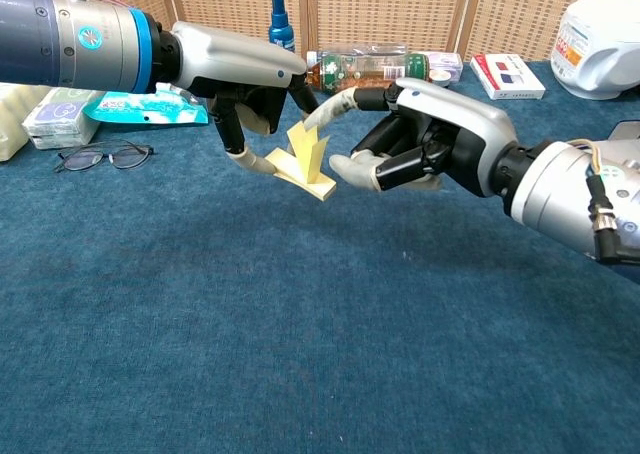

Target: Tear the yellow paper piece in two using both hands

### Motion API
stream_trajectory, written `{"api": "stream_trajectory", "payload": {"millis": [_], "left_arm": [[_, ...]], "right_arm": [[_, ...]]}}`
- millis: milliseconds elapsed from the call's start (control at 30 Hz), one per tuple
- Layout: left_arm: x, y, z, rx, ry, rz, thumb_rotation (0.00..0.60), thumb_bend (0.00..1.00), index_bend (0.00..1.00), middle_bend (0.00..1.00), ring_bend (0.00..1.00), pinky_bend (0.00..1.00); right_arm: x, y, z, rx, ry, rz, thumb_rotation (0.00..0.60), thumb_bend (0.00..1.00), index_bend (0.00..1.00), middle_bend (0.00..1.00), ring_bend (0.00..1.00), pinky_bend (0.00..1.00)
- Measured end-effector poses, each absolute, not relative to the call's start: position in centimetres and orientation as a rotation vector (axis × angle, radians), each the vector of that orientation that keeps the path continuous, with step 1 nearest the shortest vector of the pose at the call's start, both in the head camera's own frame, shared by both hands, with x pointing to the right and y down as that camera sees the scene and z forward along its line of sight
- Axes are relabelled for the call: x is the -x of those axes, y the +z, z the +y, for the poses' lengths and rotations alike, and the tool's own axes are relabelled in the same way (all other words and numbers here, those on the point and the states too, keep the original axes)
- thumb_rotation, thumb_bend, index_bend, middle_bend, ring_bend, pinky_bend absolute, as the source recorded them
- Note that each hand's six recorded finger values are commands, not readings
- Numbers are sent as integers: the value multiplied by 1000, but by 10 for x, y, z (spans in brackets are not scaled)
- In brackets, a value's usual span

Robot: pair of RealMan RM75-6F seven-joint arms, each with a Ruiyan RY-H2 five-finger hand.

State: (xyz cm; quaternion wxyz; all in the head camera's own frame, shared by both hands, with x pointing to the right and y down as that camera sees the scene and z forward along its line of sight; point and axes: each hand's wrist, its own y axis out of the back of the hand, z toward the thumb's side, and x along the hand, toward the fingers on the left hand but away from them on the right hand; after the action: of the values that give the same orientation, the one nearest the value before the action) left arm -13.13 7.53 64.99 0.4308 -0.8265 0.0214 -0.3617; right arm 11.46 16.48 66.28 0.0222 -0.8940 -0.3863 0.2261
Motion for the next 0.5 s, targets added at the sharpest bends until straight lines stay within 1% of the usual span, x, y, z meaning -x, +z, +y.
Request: {"api": "stream_trajectory", "payload": {"millis": [500], "left_arm": [[129,651,73,2072,-904,68,600,345,679,1000,1000,1000]], "right_arm": [[-108,662,168,2773,703,-1162,600,457,320,964,1000,1000]]}}
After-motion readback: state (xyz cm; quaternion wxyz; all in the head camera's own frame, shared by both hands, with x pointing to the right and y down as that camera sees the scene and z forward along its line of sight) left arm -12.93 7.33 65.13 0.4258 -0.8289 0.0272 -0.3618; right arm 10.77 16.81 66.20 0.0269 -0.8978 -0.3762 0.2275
